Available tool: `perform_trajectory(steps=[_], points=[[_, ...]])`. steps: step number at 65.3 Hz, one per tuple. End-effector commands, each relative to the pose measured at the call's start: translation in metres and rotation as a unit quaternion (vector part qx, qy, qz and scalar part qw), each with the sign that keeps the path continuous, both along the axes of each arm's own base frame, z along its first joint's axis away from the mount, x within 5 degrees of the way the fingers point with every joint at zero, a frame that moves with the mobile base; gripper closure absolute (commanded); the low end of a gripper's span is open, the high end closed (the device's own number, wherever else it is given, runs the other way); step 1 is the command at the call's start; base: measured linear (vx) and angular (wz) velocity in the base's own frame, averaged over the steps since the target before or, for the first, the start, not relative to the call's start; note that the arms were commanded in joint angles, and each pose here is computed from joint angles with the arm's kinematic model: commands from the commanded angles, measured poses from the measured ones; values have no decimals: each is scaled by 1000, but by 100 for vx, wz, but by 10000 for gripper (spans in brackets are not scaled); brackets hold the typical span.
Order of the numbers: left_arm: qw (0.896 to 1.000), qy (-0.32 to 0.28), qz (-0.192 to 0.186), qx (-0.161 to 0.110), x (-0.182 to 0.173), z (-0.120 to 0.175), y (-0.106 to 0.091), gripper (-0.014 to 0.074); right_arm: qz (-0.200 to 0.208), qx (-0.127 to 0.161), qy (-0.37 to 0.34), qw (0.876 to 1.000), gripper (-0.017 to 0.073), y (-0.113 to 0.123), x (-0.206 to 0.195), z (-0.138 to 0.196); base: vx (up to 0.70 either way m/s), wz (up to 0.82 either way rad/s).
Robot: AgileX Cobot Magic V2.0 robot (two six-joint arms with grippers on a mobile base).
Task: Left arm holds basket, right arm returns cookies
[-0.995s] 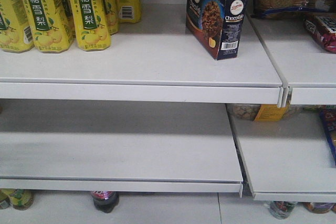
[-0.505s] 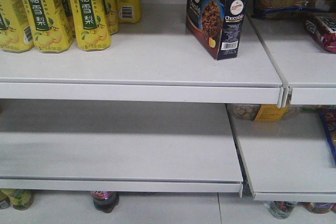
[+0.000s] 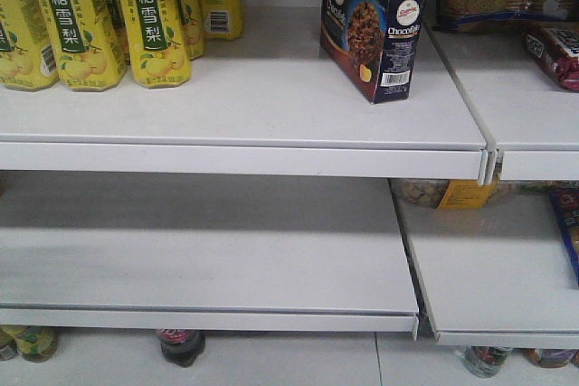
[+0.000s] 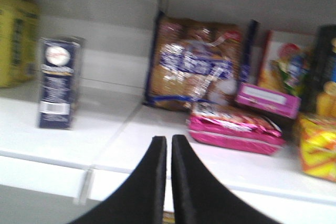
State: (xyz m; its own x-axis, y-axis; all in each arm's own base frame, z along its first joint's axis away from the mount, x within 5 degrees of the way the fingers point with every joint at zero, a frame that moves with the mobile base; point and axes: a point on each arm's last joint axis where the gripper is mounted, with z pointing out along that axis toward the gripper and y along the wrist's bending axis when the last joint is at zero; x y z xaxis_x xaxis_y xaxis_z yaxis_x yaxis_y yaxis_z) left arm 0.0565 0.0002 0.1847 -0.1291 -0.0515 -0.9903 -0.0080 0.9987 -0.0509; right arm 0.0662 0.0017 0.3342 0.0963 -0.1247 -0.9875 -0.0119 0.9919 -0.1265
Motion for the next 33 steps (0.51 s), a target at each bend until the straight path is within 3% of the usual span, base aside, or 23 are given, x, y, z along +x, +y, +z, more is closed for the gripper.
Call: perform_trajectory(steps=[1, 12, 33], points=[[997, -72, 0, 15, -2, 20, 0, 594, -35, -1, -35, 999, 566, -5, 1, 6, 0, 0], [997, -72, 0, 15, -2, 20, 0, 594, -60, 20, -45, 997, 566, -8, -6, -20, 0, 0], [997, -72, 0, 15, -2, 20, 0, 594, -53, 77, -59, 994, 566, -7, -15, -90, 0, 0]])
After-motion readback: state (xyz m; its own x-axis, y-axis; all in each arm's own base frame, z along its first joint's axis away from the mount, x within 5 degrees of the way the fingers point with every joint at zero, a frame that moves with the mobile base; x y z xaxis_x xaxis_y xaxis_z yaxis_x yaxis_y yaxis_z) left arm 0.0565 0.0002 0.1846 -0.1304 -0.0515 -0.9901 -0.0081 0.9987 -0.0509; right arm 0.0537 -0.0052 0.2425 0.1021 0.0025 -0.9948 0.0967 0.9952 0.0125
